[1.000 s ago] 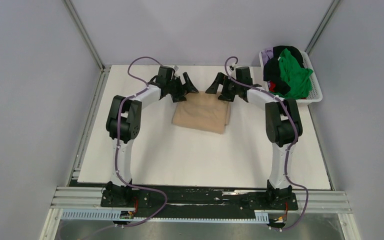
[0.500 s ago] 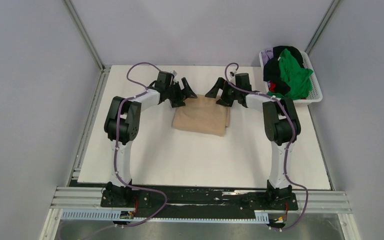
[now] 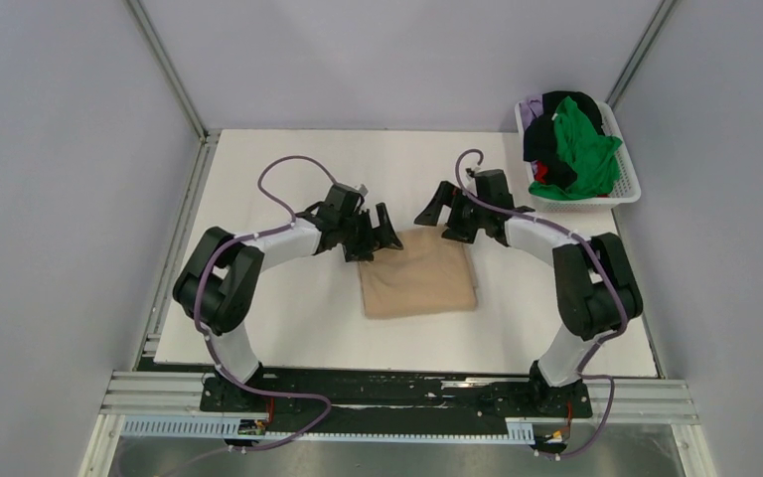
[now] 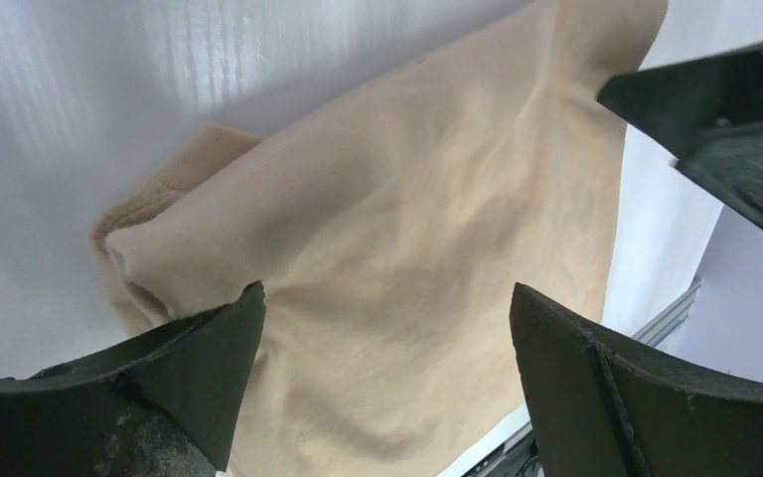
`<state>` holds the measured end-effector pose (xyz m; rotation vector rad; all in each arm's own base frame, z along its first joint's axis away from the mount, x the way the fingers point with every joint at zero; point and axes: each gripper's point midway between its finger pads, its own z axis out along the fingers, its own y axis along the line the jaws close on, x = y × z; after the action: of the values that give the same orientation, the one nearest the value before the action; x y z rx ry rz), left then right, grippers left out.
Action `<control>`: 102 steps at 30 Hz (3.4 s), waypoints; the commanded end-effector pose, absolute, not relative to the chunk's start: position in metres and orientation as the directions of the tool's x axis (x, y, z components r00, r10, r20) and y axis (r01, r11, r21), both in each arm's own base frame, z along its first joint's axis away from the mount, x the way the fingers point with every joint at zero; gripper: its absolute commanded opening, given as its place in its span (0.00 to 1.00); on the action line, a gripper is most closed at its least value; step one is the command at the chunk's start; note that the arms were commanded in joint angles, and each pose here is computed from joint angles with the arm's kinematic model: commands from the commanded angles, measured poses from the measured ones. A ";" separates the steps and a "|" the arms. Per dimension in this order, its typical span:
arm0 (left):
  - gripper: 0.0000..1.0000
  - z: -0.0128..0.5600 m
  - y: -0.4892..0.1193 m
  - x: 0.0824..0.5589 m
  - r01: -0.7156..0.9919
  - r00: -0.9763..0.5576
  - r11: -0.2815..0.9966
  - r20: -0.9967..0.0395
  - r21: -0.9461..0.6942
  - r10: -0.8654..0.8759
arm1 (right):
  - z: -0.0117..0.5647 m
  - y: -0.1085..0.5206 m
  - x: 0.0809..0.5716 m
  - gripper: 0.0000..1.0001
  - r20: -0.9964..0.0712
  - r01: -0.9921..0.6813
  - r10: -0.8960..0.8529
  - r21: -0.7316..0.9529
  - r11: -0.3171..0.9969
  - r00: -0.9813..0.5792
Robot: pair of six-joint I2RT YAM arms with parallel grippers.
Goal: Fold and stack the t-shirts
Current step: Smooth out wrinkles on the folded tshirt, then put the neatly folded tshirt into the corner of the board with the left arm
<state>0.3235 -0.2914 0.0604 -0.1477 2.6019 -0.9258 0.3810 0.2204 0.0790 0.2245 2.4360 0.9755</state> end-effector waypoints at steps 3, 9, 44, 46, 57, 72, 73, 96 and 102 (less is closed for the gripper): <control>1.00 0.124 -0.294 0.353 0.098 -0.853 0.742 -0.441 -0.663 -0.281 | 0.141 0.220 0.380 1.00 -0.511 -0.157 0.328 0.696 0.701 -0.795; 1.00 0.119 -0.296 0.373 0.096 -0.834 0.771 -0.474 -0.629 -0.283 | 0.143 0.221 0.387 1.00 -0.526 -0.169 0.325 0.688 0.706 -0.786; 1.00 0.205 -0.299 0.335 0.320 -0.787 0.662 -0.579 -0.677 -0.211 | 0.177 0.193 0.328 1.00 -0.463 -0.109 0.402 0.751 0.651 -0.790; 1.00 0.197 -0.315 0.298 0.376 -0.814 0.592 -0.559 -0.713 -0.157 | 0.176 0.194 0.299 1.00 -0.436 -0.116 0.404 0.782 0.613 -0.804; 1.00 0.069 -0.336 0.179 0.301 -0.944 0.560 -0.323 -0.772 0.062 | 0.121 0.200 0.227 1.00 -0.295 -0.079 0.326 0.838 0.540 -0.898; 1.00 0.012 -0.280 0.158 0.211 -0.964 0.758 -0.259 -0.618 0.058 | 0.009 0.147 0.224 1.00 -0.149 0.287 0.477 0.633 0.719 -0.866; 1.00 0.017 -0.281 0.160 0.219 -0.962 0.754 -0.268 -0.620 0.059 | 0.014 0.148 0.226 1.00 -0.165 0.267 0.469 0.640 0.720 -0.868; 0.90 0.055 -0.240 0.266 0.068 -0.877 0.903 -0.456 -0.424 -0.148 | 0.112 0.137 0.257 1.00 -0.520 -0.006 0.437 0.649 0.761 -0.733; 0.72 0.022 -0.264 0.260 0.076 -0.926 0.872 -0.358 -0.484 -0.118 | 0.103 0.135 0.259 1.00 -0.507 0.015 0.426 0.630 0.776 -0.749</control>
<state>0.2633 -0.2442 0.0335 -0.0669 2.6382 -0.6041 0.2451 0.1393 0.0907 0.3598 2.3494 0.8558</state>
